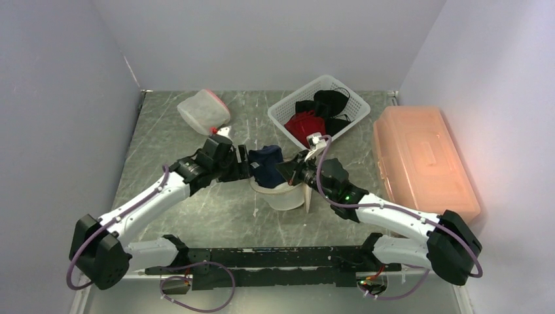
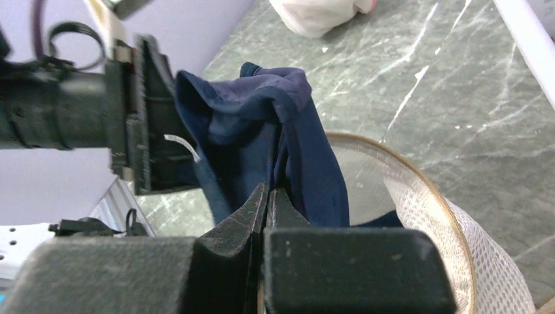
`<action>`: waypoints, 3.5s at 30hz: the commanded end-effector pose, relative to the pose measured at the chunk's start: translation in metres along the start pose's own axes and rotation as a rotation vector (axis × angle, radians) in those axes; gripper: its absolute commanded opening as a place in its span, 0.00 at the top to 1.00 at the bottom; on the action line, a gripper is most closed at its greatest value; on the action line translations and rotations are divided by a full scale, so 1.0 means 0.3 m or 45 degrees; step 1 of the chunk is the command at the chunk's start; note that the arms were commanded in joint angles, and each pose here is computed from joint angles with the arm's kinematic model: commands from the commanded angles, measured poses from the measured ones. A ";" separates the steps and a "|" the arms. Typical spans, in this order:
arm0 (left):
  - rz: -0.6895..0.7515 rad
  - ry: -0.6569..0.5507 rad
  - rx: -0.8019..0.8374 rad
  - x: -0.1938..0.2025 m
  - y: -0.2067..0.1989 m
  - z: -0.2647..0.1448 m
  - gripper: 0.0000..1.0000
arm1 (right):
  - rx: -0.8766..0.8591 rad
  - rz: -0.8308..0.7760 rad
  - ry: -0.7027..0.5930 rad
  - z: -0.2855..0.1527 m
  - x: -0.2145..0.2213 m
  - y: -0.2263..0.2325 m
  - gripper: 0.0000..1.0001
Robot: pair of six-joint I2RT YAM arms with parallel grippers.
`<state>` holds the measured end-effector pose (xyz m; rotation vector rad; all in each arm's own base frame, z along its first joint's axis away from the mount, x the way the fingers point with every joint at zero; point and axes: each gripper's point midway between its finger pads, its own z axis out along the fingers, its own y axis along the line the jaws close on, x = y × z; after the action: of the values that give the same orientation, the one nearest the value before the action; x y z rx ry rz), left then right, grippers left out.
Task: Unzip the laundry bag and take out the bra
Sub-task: Pick up the bra from the laundry bag.
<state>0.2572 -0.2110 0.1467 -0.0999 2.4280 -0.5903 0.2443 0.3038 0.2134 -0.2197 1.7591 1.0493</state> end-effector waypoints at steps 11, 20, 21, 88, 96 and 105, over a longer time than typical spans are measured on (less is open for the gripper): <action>0.228 -0.426 -0.020 -0.252 0.005 -0.317 0.06 | -0.048 -0.041 -0.055 -0.044 -0.003 -0.009 1.00; 0.476 -0.174 0.778 -0.137 -0.342 -0.333 0.06 | -0.098 -0.066 -0.057 -0.083 0.032 -0.022 1.00; 0.463 -0.146 0.818 -0.126 -0.355 -0.322 0.06 | -0.105 -0.066 -0.053 -0.085 0.037 -0.021 1.00; 0.541 -0.249 0.933 -0.241 -0.446 -0.321 0.97 | 0.271 -0.011 -0.298 -0.331 -0.218 -0.104 0.08; 0.594 -0.421 0.961 -0.326 -0.490 -0.479 0.97 | 0.170 -0.056 -0.372 -0.370 -0.281 -0.044 0.08; 0.741 -0.616 0.902 -0.430 -0.515 -0.644 0.97 | 0.045 -0.202 -0.367 -0.387 -0.349 0.050 0.07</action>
<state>0.2370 -0.2578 0.3861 0.6153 1.6736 -1.0558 0.2122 0.1944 0.2831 -0.0971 1.5765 0.8739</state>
